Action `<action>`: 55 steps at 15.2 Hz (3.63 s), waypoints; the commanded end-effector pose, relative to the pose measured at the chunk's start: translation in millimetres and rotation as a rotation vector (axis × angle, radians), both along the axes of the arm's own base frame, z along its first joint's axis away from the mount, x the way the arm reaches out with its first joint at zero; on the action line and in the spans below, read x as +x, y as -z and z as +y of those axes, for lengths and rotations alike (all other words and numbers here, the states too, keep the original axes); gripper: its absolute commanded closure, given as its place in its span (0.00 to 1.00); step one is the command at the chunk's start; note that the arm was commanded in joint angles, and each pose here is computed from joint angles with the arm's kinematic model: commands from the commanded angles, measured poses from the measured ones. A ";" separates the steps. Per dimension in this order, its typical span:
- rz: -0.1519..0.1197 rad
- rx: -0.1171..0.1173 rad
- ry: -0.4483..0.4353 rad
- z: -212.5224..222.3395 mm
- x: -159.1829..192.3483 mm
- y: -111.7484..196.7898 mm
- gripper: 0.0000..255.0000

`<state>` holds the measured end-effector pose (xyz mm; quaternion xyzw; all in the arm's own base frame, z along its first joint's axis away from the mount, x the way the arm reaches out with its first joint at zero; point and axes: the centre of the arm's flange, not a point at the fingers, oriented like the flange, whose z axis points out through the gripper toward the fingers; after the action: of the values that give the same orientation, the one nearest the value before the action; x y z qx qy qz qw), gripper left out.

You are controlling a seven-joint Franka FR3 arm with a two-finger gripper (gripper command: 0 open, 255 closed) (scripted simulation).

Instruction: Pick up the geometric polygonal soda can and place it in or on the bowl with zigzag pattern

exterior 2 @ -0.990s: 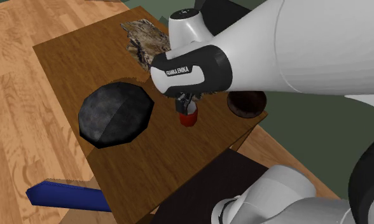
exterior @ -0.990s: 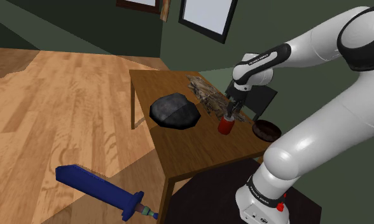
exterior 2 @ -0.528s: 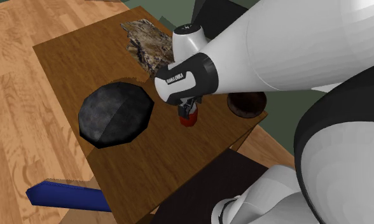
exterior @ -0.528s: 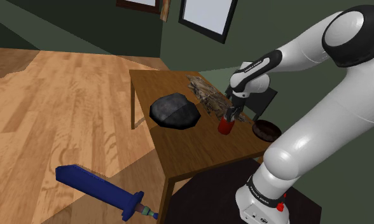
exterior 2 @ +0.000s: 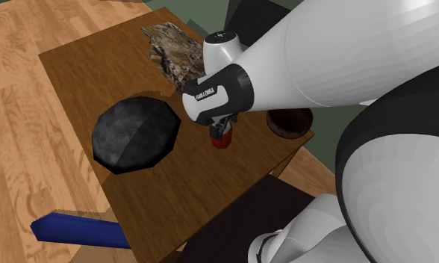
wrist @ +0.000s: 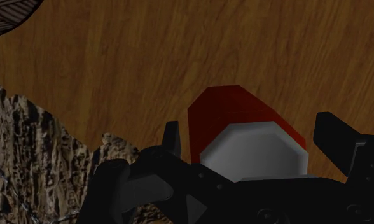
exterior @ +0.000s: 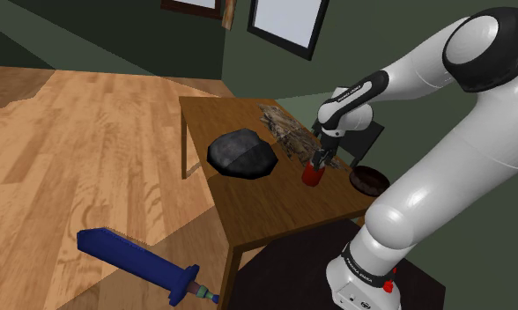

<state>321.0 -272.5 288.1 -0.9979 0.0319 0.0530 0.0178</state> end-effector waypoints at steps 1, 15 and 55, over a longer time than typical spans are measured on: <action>0.000 0.000 0.000 0.0 0.0 0.0 1.00; 0.000 0.000 0.000 0.0 0.0 -26.4 1.00; 0.000 0.000 0.000 -147.6 -147.7 -181.6 1.00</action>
<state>181.8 -410.3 468.6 -0.9979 0.0327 0.0529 0.0181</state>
